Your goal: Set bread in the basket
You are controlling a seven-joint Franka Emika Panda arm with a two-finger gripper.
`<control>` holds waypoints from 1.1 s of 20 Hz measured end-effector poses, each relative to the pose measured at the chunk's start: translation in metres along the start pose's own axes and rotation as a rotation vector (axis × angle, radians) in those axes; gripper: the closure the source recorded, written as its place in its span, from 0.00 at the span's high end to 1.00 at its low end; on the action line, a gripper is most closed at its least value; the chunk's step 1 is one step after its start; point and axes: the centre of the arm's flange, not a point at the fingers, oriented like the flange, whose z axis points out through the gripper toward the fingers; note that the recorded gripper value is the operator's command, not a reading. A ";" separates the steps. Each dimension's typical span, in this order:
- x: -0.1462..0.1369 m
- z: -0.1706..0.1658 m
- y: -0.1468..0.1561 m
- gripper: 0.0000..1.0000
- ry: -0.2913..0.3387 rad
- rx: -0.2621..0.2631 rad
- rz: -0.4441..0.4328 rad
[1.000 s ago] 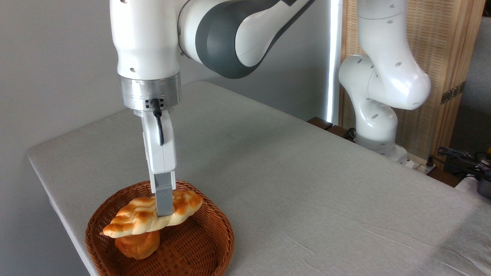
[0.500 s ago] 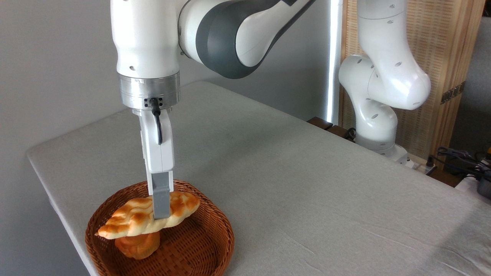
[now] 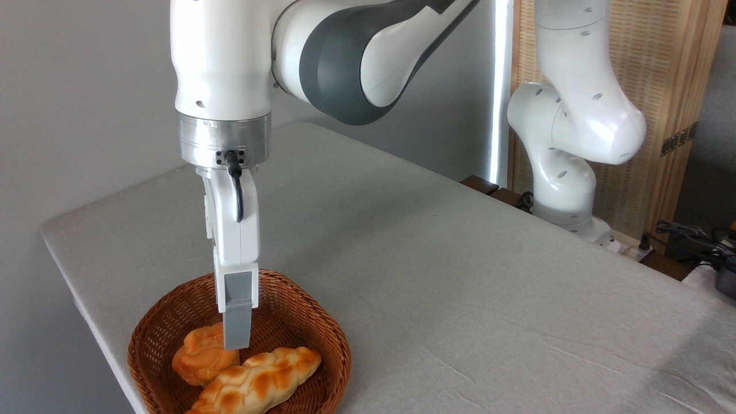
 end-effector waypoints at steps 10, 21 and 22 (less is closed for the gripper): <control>-0.009 -0.073 0.040 1.00 -0.065 -0.142 -0.291; 0.000 -0.104 0.070 1.00 -0.102 -0.188 -0.396; 0.000 -0.103 0.070 1.00 -0.103 -0.189 -0.394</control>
